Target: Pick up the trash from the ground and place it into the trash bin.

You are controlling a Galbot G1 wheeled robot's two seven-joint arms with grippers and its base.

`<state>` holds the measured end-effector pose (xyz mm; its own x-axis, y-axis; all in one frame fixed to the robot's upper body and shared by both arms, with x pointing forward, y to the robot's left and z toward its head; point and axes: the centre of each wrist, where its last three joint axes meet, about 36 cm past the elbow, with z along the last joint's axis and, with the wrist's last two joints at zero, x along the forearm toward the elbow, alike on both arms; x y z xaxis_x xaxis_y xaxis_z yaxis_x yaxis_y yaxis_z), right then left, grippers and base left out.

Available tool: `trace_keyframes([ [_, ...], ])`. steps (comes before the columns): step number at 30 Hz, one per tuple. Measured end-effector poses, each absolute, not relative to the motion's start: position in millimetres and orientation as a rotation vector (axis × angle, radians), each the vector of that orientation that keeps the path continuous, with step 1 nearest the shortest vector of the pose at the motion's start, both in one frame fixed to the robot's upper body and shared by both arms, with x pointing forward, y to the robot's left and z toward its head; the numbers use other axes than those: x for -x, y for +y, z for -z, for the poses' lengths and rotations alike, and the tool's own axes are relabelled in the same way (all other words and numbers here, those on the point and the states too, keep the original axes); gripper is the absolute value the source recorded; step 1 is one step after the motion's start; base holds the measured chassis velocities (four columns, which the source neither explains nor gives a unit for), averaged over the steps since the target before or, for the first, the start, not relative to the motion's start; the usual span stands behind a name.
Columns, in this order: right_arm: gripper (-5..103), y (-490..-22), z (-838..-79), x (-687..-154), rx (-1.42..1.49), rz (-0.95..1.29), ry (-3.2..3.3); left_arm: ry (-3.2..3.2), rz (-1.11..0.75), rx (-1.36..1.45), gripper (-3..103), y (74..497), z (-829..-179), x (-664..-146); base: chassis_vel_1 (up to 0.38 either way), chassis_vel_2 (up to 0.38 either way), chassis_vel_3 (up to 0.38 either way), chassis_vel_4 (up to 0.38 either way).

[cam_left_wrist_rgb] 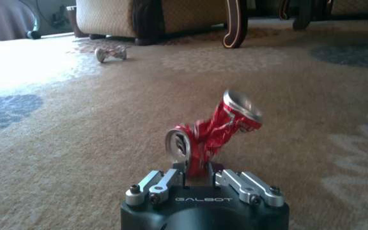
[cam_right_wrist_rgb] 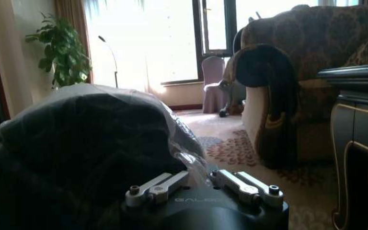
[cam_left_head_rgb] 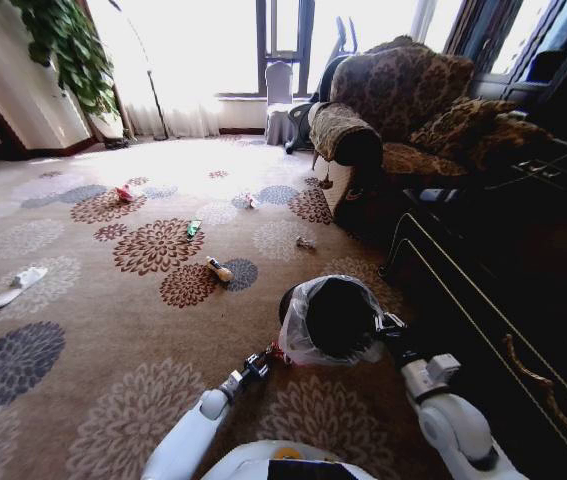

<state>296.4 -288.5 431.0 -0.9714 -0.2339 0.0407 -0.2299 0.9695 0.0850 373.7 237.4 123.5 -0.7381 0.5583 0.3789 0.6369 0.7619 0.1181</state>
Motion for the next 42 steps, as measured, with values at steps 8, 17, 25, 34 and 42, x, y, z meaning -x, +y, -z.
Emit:
trace_keyframes([
  [8, 0, -289.7, -429.6, -297.3, -0.354, 0.122, -3.067, -2.654, 0.331, 0.914, 11, 238.2, -127.0, -375.2, 0.000, 0.000, 0.000, 0.000],
  [17, 0, -295.8, -427.5, -312.8, -0.352, 0.111, -3.092, -2.786, 0.281, 0.770, 11, 254.5, -155.0, -348.6, 0.000, 0.000, 0.000, 0.000],
  [25, 0, -313.0, -413.0, -372.5, -0.332, 0.061, -3.113, -3.045, 0.111, 0.405, 11, 289.3, -246.9, -309.2, 0.000, 0.000, 0.000, 0.000],
  [34, 0, -280.6, -388.3, -413.7, -0.444, 0.065, -3.080, -3.329, 0.013, 0.438, 11, 286.2, -410.1, -288.3, 0.000, 0.000, 0.000, 0.000],
  [42, 0, -248.7, -375.3, -415.1, -0.599, 0.005, -3.017, -3.329, 0.563, 1.000, 11, 285.1, -483.1, -312.2, 0.000, 0.000, 0.000, 0.000],
])
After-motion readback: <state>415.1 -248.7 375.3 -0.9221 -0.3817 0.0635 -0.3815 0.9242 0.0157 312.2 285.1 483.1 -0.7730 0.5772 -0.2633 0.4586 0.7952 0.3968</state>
